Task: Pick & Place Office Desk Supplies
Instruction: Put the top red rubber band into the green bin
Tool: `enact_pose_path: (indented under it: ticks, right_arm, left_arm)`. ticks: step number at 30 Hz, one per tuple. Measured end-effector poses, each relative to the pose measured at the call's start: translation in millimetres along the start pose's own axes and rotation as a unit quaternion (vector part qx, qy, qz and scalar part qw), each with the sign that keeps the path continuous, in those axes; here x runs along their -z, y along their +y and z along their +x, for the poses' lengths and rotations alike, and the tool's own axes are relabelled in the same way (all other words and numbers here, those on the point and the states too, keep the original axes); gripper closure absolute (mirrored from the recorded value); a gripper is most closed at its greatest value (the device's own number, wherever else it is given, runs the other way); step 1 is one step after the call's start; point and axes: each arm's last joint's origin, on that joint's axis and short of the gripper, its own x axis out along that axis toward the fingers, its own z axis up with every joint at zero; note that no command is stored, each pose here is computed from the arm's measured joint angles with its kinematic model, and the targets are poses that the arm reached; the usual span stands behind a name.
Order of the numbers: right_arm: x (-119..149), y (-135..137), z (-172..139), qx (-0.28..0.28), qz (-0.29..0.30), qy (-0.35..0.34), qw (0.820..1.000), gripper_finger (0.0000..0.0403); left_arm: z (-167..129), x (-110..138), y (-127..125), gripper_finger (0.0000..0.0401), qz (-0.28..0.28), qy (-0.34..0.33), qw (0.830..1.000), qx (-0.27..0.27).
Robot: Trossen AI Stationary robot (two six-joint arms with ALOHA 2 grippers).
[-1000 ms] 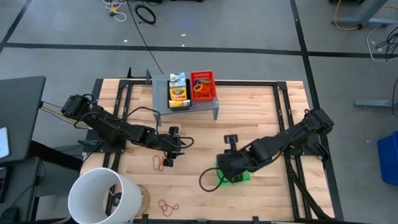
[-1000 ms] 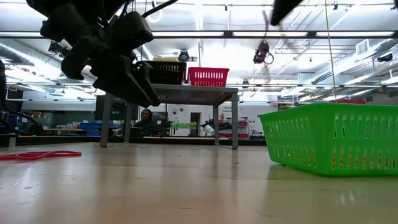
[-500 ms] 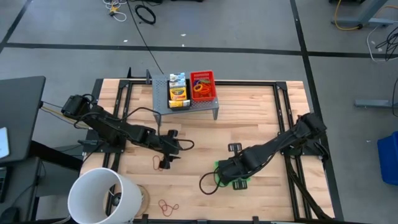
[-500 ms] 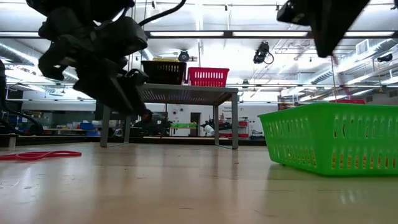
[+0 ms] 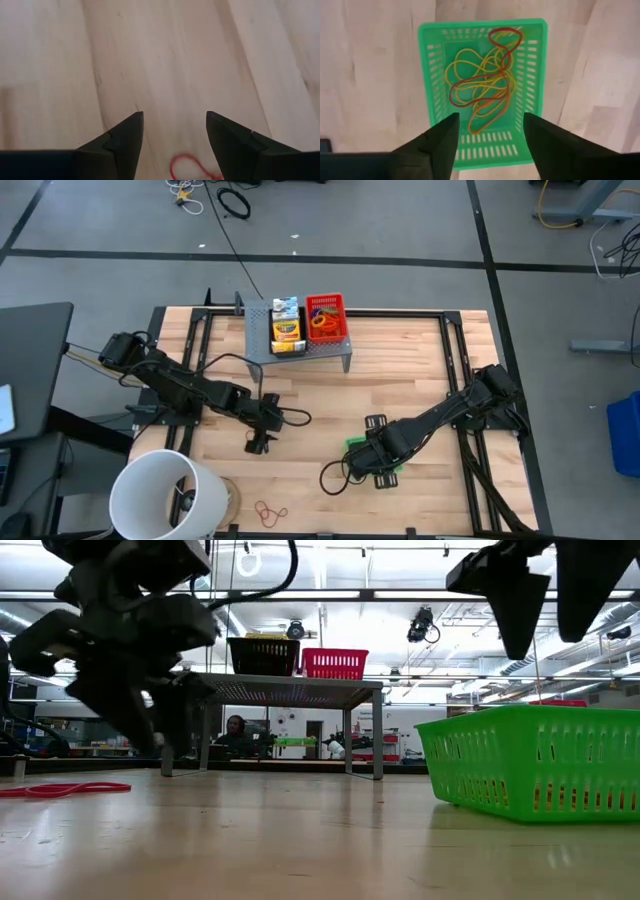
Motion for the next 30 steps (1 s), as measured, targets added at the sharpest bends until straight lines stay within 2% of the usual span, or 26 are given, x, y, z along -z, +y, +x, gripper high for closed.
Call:
enact_pose_path:
  ticks: [9,13,18,30]
  right_arm:
    - [-0.3,-0.3,0.0,0.008,0.002,-0.004,1.0,0.0175]
    - [-1.3,0.0,0.0,0.007,0.002,-0.009,1.0,0.0183]
    - [-1.7,0.2,0.0,0.006,0.002,-0.012,1.0,0.0189]
    - [-2.0,1.0,-0.2,0.005,0.002,-0.015,1.0,0.0199]
  left_arm:
    - [-1.7,17.0,-6.1,0.0176,-0.025,0.088,0.995,0.027]
    - [-2.2,19.2,-10.1,0.0176,-0.035,0.101,0.993,0.047]
    - [-1.1,19.4,-9.2,0.0176,-0.043,0.102,0.993,0.029]
    - [24.2,23.1,-9.0,0.0187,-0.04,0.126,0.991,0.003]
